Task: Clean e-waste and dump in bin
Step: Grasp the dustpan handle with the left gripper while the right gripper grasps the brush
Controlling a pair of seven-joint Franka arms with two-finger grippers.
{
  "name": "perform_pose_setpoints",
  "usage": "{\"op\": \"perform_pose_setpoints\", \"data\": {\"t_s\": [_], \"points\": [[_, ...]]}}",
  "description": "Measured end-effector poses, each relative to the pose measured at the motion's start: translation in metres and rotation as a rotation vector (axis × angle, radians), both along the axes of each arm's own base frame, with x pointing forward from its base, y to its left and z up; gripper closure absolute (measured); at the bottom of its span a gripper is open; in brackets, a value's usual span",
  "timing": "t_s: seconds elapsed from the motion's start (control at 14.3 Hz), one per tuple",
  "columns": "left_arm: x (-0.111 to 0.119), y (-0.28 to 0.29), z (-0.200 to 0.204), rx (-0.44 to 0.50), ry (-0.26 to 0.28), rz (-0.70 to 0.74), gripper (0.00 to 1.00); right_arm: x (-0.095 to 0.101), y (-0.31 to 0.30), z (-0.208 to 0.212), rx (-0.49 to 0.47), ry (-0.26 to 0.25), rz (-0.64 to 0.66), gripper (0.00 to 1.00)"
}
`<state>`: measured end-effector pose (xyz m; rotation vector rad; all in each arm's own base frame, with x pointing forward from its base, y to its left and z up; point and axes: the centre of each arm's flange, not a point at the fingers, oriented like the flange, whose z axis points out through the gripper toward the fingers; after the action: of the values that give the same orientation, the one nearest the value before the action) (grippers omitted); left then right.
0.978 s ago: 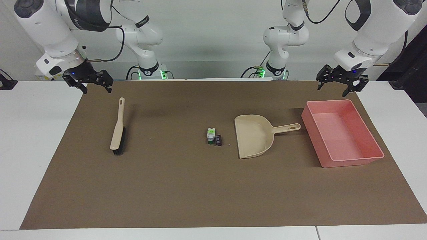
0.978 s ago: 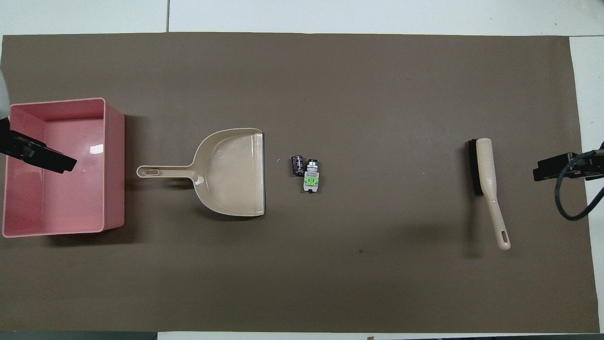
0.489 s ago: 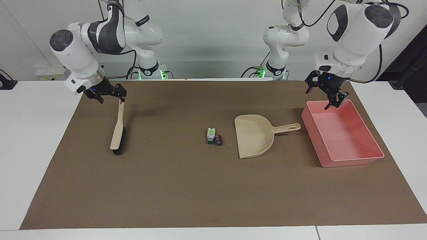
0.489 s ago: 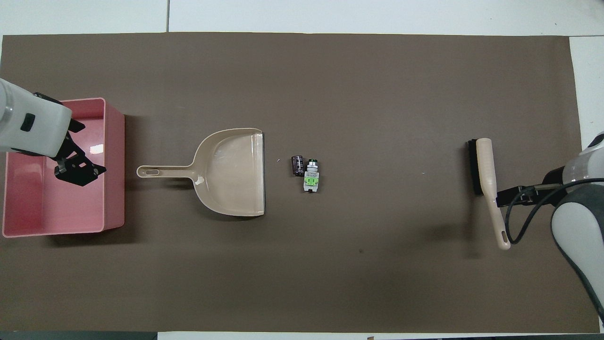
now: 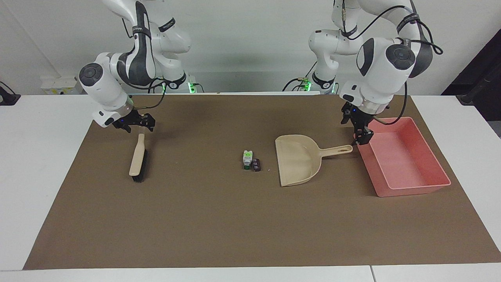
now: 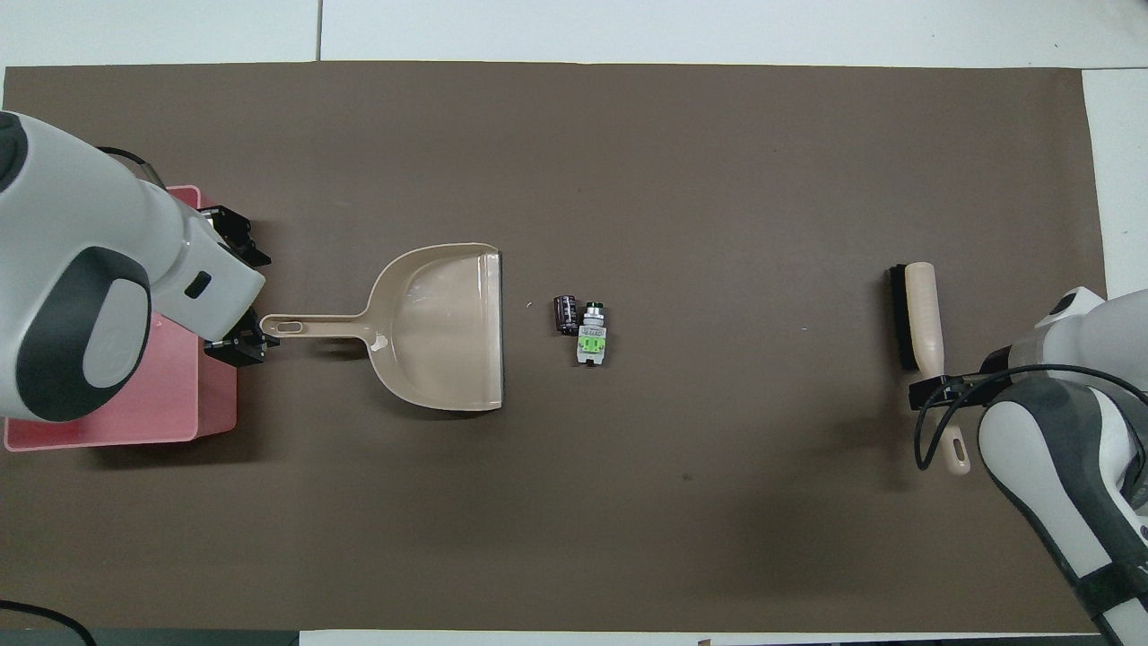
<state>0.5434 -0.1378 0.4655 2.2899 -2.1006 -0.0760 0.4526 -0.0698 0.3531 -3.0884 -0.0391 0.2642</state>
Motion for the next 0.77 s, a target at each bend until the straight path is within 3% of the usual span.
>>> {"op": "perform_pose_setpoints", "data": {"t_s": [0.35, 0.42, 0.77], "points": [[-0.008, -0.015, -0.072, -0.007, -0.029, -0.03, 0.03, -0.007, -0.012, -0.011, 0.005, 0.004, -0.004, 0.1], [-0.01, -0.015, -0.08, -0.007, -0.03, -0.031, 0.03, -0.007, -0.012, -0.012, 0.005, 0.003, -0.004, 0.15], [-0.024, -0.017, -0.116, -0.016, -0.063, -0.04, 0.04, -0.01, -0.009, -0.015, 0.007, 0.012, 0.008, 0.2]]}}
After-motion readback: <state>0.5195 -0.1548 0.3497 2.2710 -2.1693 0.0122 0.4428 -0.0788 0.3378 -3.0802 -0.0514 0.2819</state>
